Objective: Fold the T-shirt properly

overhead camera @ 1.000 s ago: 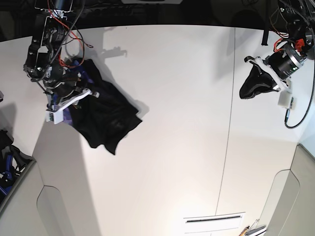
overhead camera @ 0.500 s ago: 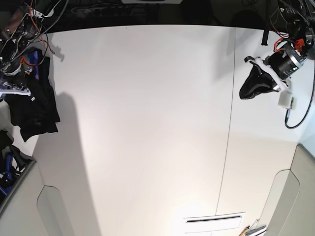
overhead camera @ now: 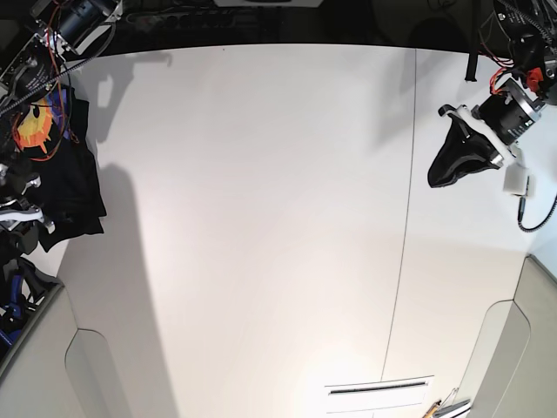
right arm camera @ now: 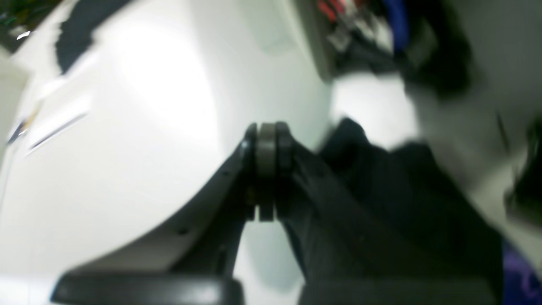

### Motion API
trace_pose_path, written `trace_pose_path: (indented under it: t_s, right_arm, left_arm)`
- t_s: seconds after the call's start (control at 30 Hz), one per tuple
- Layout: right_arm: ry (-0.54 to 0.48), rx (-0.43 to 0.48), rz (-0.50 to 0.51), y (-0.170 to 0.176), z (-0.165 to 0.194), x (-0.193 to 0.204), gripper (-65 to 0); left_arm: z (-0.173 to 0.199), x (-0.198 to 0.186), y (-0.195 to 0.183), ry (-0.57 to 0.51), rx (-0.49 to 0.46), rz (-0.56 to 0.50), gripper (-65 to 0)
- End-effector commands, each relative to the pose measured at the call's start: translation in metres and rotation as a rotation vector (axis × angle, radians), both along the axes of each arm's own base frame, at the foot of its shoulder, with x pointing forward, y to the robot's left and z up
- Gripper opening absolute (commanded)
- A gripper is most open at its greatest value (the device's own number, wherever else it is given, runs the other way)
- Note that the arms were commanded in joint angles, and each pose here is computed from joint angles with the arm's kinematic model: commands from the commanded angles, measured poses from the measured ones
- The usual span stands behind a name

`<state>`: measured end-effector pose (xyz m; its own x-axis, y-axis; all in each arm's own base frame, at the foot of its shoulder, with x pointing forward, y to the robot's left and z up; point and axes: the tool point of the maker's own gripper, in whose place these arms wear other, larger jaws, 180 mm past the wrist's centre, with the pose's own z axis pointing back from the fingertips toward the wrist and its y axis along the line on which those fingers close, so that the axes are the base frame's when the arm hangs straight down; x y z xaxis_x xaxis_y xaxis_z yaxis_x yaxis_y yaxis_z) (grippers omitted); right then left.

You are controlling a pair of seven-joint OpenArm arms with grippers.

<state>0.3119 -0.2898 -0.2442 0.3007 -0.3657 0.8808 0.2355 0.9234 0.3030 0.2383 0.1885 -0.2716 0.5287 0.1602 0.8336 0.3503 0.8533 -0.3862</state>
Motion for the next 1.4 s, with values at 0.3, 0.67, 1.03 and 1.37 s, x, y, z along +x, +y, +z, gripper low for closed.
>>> trace_pose_path:
  t_s: [0.3,0.67,1.03,1.37]
  right_arm:
    - [0.057,-0.195,0.214,0.049,0.023,-0.075,-65.0]
    - [0.466,-0.156,0.569,0.086,-0.043,-0.184,-65.0]
    - [1.012,0.074,0.733,0.062,-0.148,-0.307,-65.0]
    - [1.33,0.293,0.735,0.061,-0.241,-0.412,-65.0]
  left_arm:
    - [0.06,-0.016,0.03,-0.146,0.075,0.056,-64.3]
    - [-0.006,-0.111,0.038,0.226,0.012,0.12,-64.3]
    - [-0.083,-0.222,0.067,0.69,-0.093,0.217,-64.3]
    - [-0.165,-0.309,0.074,1.041,-0.235,0.289,-64.3]
